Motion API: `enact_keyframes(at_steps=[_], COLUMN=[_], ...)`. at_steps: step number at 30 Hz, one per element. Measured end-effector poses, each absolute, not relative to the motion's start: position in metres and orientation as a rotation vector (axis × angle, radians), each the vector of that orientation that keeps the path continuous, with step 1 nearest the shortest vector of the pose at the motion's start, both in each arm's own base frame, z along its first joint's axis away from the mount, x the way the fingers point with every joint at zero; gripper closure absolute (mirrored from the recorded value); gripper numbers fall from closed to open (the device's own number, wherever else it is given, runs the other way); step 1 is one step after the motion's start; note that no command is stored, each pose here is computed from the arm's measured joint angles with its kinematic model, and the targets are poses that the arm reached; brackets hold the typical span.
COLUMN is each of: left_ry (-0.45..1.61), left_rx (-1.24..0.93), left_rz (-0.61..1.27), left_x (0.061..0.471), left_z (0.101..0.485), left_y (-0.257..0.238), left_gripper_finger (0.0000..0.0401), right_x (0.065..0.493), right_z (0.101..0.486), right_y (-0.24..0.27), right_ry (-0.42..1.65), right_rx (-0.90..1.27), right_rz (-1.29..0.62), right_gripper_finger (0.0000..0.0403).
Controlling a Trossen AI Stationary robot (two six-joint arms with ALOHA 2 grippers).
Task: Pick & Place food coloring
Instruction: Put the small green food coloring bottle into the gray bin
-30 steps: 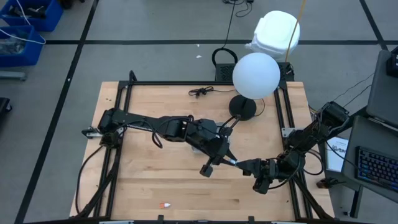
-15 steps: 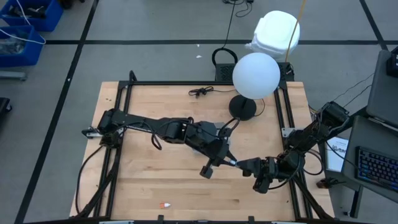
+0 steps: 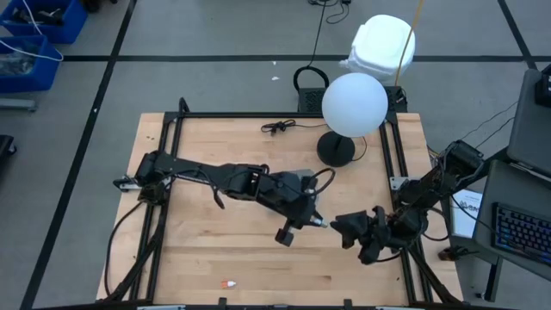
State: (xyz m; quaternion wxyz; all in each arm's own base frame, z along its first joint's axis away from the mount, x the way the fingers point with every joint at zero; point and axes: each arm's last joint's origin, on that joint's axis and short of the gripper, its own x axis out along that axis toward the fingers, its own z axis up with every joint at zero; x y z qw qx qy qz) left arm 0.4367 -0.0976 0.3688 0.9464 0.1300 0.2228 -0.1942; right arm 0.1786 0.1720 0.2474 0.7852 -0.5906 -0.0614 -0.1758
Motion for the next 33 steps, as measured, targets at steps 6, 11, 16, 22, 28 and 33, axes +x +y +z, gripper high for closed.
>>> enact_keyframes(at_steps=[6, 11, 16, 22, 28, 33], left_ry=[0.532, 0.602, 0.634, 0.623, 0.623, 0.620], left_rx=[0.289, 0.303, 0.299, 0.309, 0.315, 0.321], left_rz=[-0.332, -0.283, -0.278, -0.287, -0.287, -0.289], left_x=[0.430, 0.425, 0.423, 0.424, 0.424, 0.424], left_z=[0.367, 0.365, 0.363, 0.363, 0.363, 0.363], left_y=[-0.093, -0.089, -0.088, -0.088, -0.088, -0.087], left_gripper_finger=[0.0338, 0.0338, 0.0338, 0.0338, 0.0331, 0.0329], right_x=[0.177, 0.172, 0.147, 0.114, 0.101, 0.115], right_z=[0.231, 0.213, 0.197, 0.194, 0.195, 0.196], right_y=[0.159, 0.145, 0.133, 0.101, 0.086, 0.093], right_ry=[-0.101, 0.043, -0.015, -0.180, -0.184, 0.024], right_rx=[-0.973, -0.714, -0.581, -0.234, -0.166, -0.207], right_rz=[-0.377, -0.510, -0.419, -0.267, -0.204, 0.020], right_gripper_finger=[0.0255, 0.0279, 0.0321, 0.0395, 0.0401, 0.0402])
